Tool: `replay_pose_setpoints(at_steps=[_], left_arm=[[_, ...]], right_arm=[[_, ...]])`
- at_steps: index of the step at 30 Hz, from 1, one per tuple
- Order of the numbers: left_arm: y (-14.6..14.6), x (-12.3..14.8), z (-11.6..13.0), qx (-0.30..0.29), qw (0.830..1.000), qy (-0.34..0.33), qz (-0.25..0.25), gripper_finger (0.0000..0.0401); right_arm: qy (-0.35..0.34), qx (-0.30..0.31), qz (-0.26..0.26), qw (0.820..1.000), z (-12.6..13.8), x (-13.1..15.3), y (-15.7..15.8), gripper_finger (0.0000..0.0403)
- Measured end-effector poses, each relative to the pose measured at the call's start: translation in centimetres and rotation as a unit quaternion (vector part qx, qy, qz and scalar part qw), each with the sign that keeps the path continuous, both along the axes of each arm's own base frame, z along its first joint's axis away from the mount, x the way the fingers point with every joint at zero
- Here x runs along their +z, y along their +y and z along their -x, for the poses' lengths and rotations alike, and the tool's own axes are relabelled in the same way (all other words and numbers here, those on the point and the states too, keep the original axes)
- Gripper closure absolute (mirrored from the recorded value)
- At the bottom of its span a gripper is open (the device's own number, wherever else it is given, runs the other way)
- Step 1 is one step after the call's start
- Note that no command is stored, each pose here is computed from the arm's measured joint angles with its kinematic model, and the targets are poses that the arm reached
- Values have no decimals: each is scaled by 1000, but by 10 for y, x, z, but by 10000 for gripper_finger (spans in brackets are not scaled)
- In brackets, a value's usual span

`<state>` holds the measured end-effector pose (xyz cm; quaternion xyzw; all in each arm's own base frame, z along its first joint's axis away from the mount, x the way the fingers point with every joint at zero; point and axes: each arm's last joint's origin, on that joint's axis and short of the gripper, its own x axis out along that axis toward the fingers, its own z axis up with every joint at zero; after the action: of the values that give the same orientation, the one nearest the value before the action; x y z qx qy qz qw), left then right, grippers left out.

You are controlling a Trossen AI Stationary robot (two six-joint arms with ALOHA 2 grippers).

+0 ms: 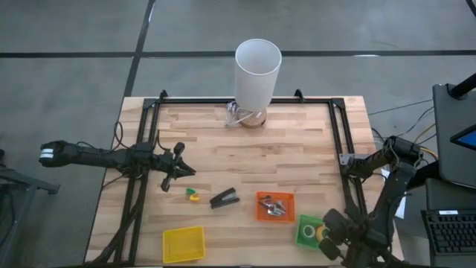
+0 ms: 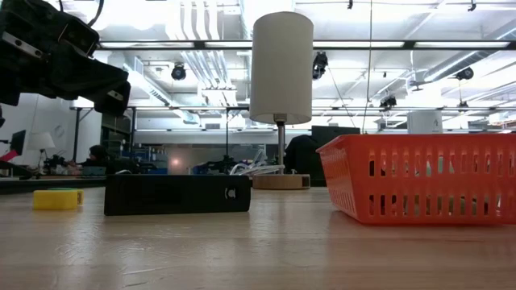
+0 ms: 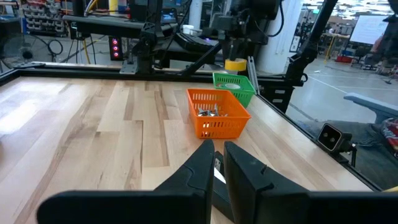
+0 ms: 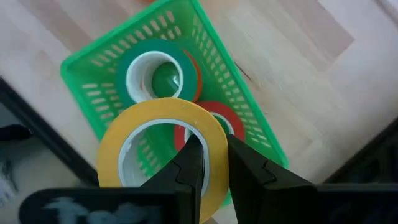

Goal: Pick and place Stapler, Stapler remover, tape
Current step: Put the yellow tape into the green basket

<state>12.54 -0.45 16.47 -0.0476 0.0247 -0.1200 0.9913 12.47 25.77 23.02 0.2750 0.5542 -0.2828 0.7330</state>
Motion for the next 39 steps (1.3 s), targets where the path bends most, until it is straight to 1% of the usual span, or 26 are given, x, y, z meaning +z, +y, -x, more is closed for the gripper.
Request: replay_pose_setpoints(at_steps=[5, 9, 19, 25, 30, 34, 39], left_arm=[[0, 0, 0, 0, 1000, 0, 0, 362], [0, 0, 0, 0, 1000, 0, 0, 362], [0, 0, 0, 0, 1000, 0, 0, 362], [0, 0, 0, 0, 1000, 0, 0, 362], [0, 0, 0, 0, 1000, 0, 0, 362], [0, 0, 0, 0, 1000, 0, 0, 362], [0, 0, 0, 0, 1000, 0, 0, 362]], right_arm=[[3, 1, -16, 1000, 4, -21, 0, 351], [32, 1, -35, 999, 6, -34, -2, 351], [45, -12, -4, 999, 12, -57, -16, 351], [30, -12, -4, 999, 11, -60, -16, 351], [-6, -12, -5, 1000, 9, -59, -14, 351], [-10, -9, -13, 1000, 8, -60, -13, 351], [-10, -21, -11, 1000, 9, -61, -14, 345]])
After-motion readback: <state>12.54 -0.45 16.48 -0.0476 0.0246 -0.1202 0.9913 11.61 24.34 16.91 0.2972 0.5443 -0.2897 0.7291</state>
